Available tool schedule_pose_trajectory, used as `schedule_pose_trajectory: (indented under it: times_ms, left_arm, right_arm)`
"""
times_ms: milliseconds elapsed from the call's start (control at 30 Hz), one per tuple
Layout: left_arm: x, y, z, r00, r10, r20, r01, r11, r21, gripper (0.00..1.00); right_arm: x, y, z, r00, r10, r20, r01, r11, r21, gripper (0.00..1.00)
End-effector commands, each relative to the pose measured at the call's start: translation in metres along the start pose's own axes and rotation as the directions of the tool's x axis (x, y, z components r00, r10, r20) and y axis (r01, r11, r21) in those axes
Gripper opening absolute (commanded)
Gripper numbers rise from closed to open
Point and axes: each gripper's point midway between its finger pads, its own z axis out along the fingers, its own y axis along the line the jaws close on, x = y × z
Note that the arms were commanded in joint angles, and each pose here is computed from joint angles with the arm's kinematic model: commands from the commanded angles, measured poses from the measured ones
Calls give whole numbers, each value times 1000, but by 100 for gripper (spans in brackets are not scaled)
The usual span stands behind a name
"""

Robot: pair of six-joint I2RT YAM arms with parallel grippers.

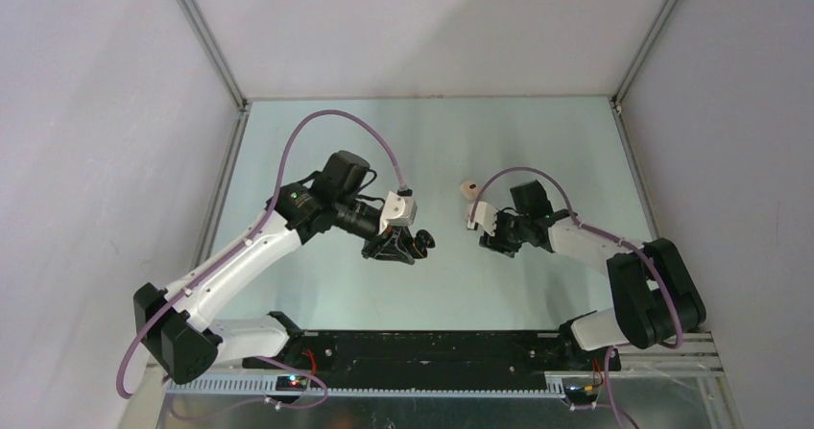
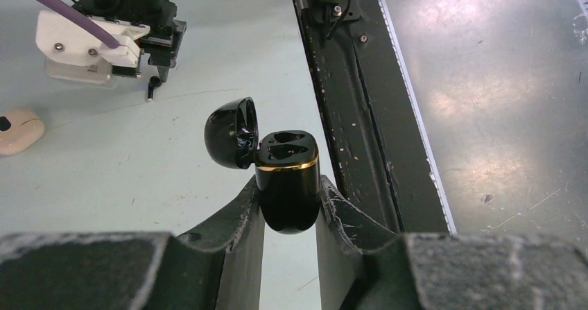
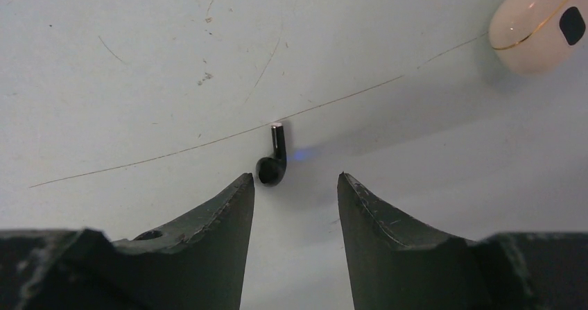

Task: Insert the wireless bluetooth earbuds into the charging case
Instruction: Pick up the right earbud from the center of the board.

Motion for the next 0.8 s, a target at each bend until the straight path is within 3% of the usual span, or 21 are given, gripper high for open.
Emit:
schedule_pose_trajectory:
  times_ms: [0,200,500,767]
  left_arm:
    - [-7,-4,-3,998,54,19,-54,999,-3,0]
    - [-6,-4,-3,998,53,18,-53,999,-3,0]
    - [-7,-5,-3,998,53,21,-53,999,-1,0]
    - [-6,-5,-3,998,53,20,-53,999,0,0]
  right_arm:
    - [-3,4,4,997,-83,5,83,996,-20,52]
    - [-4,15,5,993,-117,4,117,991,-66,52]
    - [5,14,10,995,-97,-34,95,994,-62,43]
    - [3,8,10,996,-78,-30,77,997,-30,23]
